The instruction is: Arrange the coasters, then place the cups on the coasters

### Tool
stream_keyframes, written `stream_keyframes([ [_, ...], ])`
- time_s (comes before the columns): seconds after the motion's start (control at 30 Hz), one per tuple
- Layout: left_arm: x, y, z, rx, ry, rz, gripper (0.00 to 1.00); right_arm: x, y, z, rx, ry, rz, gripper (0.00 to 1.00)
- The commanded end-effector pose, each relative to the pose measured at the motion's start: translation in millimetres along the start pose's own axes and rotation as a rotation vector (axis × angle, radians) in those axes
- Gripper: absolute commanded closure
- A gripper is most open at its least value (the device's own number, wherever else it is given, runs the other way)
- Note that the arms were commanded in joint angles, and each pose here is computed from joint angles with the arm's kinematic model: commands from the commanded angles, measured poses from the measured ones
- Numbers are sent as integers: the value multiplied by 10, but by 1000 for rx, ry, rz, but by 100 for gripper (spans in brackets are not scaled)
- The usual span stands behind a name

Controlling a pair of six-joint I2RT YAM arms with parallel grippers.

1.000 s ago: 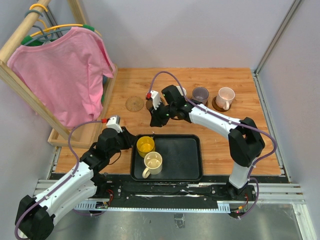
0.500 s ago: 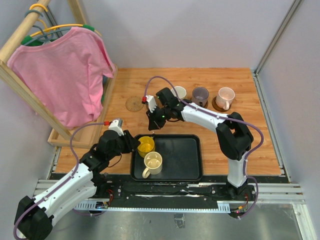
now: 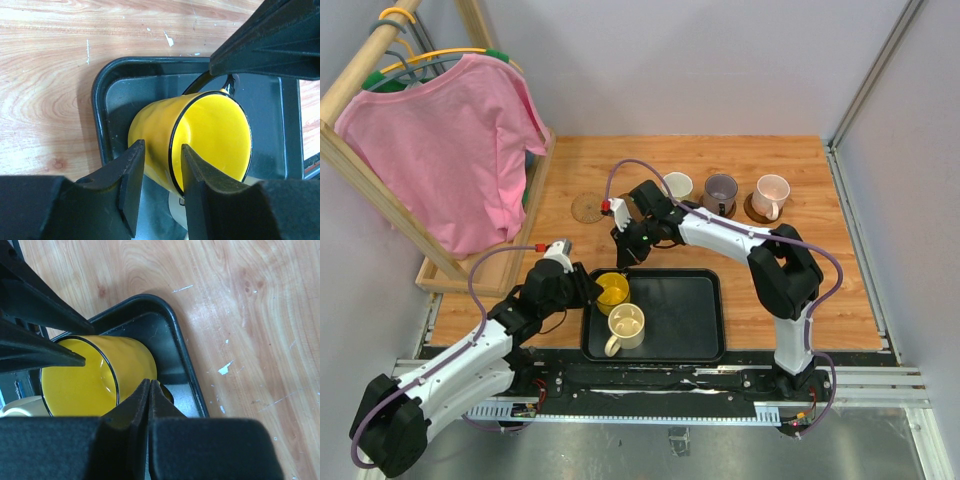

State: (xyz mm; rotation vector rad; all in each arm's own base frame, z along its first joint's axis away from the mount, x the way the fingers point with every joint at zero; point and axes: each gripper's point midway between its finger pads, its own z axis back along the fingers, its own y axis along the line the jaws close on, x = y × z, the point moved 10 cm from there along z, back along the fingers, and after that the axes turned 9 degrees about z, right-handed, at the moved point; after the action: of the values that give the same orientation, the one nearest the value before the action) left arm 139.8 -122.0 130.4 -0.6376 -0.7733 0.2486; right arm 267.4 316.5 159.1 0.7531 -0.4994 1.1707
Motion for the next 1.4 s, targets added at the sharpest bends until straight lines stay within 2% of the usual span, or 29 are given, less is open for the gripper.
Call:
stream_keyframes([
  [0.0, 33, -45, -54, -26, -30, -26, 62, -97, 89, -8, 36, 41, 17, 99],
  [0.2, 122, -84, -170, -15, -77, -61, 63, -252, 195, 66, 32, 74, 1, 99],
  [0.47, 225, -190, -402, -39, -103, -105, 64, -468, 367, 279, -53, 122, -16, 99],
  [0.73, 365, -412, -568, -140, -118, -150, 64, -462, 536, 538, -171, 73, -9, 99],
  [0.93, 482, -530, -579, -197, -162, -219, 59, -370, 633, 658, -197, 30, 29, 99],
  [1.1, 537, -602, -595, -232, -181, -241, 54, -355, 675, 619, -194, 64, 32, 99],
  [1.13, 542, -613, -592, -238, -180, -242, 50, -357, 659, 614, -208, 82, 61, 54],
  [1.17, 549, -622, -586, -242, -182, -241, 49, -368, 638, 609, -218, 105, 98, 36],
  [1.2, 557, -626, -577, -241, -186, -241, 47, -375, 628, 609, -224, 121, 115, 29],
  [1.27, 571, -628, -545, -235, -197, -238, 42, -389, 605, 615, -233, 142, 157, 20],
  [1.37, 584, -607, -483, -216, -214, -239, 40, -417, 557, 650, -268, 165, 216, 4],
])
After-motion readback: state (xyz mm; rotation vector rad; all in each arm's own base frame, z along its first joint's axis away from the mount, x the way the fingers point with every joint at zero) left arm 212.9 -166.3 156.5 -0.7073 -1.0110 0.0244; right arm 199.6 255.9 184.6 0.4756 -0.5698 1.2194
